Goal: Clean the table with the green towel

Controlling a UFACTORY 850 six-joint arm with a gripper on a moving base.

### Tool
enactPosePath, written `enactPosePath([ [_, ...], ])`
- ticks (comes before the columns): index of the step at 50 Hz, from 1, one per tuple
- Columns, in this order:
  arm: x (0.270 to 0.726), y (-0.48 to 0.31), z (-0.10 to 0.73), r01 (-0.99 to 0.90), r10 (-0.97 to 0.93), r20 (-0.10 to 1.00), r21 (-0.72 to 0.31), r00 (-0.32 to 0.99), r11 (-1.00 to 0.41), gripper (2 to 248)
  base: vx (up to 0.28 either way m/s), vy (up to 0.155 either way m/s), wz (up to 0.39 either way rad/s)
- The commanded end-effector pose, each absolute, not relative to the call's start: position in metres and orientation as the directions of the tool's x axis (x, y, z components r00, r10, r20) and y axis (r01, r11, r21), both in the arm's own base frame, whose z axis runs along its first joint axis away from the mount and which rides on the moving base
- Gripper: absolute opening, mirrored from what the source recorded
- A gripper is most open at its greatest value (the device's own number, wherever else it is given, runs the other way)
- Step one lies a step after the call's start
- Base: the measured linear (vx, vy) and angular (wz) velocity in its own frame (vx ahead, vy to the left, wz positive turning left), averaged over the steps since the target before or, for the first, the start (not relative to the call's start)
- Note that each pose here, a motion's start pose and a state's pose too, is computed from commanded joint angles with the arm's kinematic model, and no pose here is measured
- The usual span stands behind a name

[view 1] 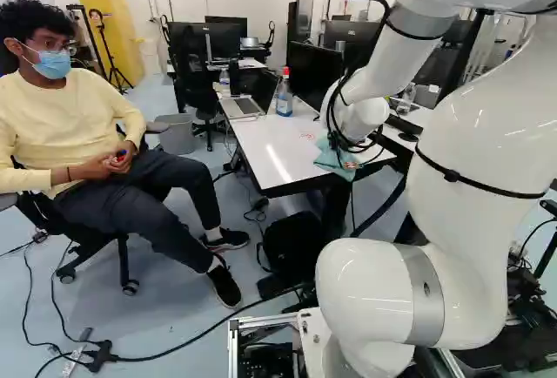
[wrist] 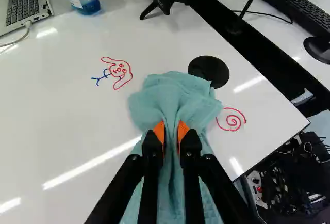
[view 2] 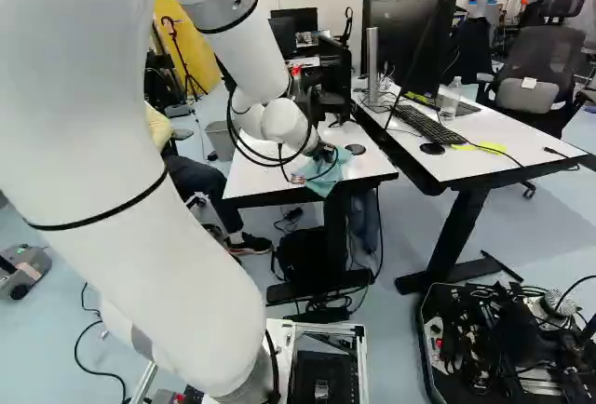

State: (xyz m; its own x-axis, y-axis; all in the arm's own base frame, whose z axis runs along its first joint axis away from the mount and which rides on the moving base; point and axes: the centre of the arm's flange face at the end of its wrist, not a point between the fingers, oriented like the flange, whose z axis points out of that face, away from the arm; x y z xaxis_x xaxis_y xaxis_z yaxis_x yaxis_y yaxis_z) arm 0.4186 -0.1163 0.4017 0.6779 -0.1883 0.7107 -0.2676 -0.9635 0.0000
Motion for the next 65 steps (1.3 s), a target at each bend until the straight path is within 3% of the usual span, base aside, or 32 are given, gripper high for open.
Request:
enactPosePath([
  [42, 0.390, -0.166, 0.402, -0.392, -0.276, 0.710, 0.000, 0.648, -0.920, 50, 0.000, 0.000, 0.000],
  [65, 0.404, -0.204, 0.402, -0.451, -0.316, 0.713, 0.000, 0.626, -0.893, 50, 0.000, 0.000, 0.000],
])
